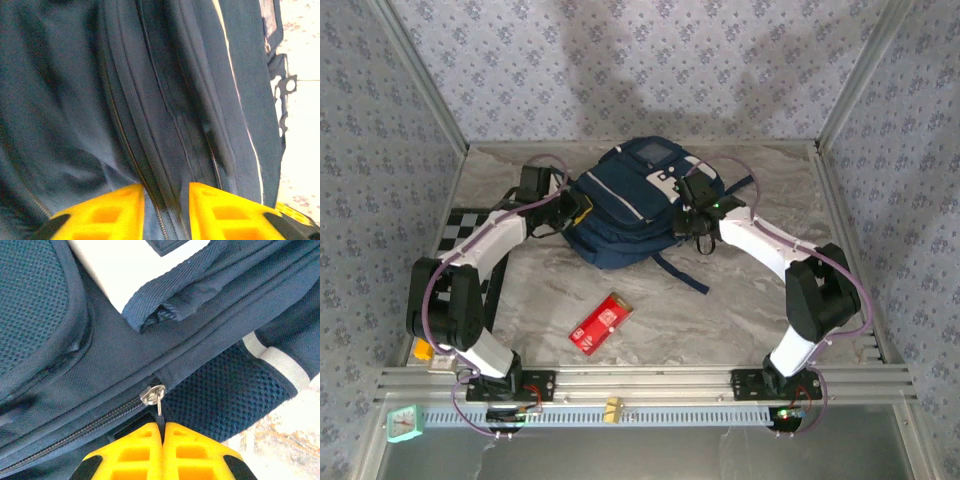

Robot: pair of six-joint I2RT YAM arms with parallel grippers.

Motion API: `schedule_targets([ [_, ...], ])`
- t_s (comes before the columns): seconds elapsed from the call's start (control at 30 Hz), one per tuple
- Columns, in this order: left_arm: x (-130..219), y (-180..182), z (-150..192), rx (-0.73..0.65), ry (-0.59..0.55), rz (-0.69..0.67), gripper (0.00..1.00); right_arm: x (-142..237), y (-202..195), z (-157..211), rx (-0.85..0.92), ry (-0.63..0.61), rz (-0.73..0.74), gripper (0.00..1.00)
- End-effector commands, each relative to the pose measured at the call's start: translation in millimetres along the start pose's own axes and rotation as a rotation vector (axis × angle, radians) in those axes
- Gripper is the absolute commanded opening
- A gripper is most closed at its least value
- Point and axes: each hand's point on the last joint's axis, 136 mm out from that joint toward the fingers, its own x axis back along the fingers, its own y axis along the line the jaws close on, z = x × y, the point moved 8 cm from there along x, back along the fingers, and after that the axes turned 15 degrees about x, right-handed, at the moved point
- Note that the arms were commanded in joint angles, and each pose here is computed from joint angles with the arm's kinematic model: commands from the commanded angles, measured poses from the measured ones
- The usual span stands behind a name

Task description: Pack books, pencil case, and school supplies into a backpack

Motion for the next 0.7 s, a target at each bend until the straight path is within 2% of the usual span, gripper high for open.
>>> schedule_targets([
  [0.0, 24, -6, -3, -0.033, -0.069, 0.040, 0.37, 29, 2, 5, -0.040, 0.024, -0.018, 0.27],
  [0.07, 28, -6, 12, -0.039, -0.070, 0.062, 0.41, 34, 2, 1, -0.095, 0.023, -0.066, 0.42],
  [0.13, 30, -8, 25, -0.038, -0.070, 0.056, 0.42, 35, 3, -8, -0.141, 0.019, -0.111, 0.51],
  [0.27, 26, -8, 51, -0.036, -0.112, 0.046, 0.48, 24, 6, -28, -0.172, 0.013, -0.197, 0.60],
  [0.4, 14, -13, 65, -0.025, -0.091, 0.075, 0.49, 6, 10, -53, -0.168, 0.028, -0.270, 0.62],
  [0.53, 8, -21, 76, -0.057, -0.097, 0.059, 0.50, -13, 9, -63, -0.176, 0.078, -0.292, 0.61],
  [0.67, 3, -22, 74, -0.063, -0.123, 0.026, 0.53, -30, 16, -69, -0.172, 0.099, -0.347, 0.58],
])
